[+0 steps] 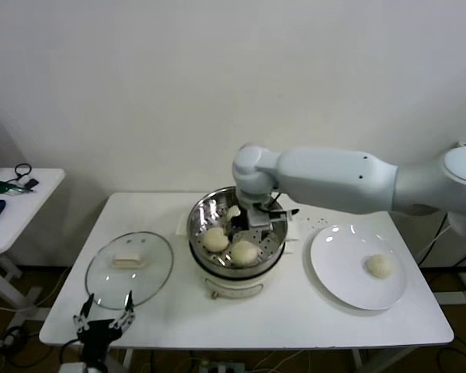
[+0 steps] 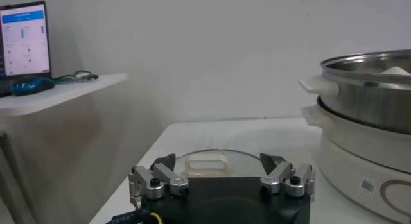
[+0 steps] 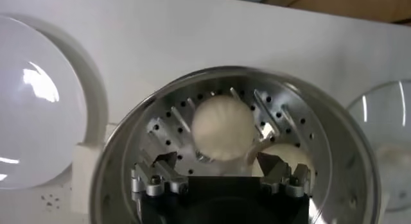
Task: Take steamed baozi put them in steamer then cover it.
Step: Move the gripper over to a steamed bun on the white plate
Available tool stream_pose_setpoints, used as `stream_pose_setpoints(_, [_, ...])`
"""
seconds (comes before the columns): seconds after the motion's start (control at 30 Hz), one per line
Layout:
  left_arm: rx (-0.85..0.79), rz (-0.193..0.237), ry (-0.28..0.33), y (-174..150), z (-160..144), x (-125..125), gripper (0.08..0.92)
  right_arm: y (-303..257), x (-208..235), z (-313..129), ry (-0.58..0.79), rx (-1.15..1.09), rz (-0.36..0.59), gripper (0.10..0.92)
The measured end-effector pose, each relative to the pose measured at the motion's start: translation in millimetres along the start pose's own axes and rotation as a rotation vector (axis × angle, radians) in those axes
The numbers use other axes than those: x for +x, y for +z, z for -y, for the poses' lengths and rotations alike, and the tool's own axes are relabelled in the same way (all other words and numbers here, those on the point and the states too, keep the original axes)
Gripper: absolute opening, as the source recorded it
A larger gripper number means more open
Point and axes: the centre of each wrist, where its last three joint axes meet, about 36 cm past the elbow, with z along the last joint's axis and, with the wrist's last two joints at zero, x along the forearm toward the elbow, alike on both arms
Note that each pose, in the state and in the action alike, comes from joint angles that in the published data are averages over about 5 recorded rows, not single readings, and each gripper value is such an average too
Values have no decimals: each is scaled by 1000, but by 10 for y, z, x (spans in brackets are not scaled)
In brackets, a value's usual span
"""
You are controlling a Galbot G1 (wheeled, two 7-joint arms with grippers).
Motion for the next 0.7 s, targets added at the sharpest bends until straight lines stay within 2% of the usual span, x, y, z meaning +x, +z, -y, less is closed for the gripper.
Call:
stream_pose_setpoints(0.17, [-7, 0, 4, -6, -14, 9, 823, 158, 183, -506, 59, -221, -33, 823])
stream_pose_setpoints(0.4, [-14, 1, 10, -22, -34, 23, 823, 271, 308, -1411, 133, -674, -38, 823])
stream_pose_setpoints(0.7, [-18, 2, 14, -37, -30, 55, 823, 166, 213, -2566, 127, -1165, -20, 823])
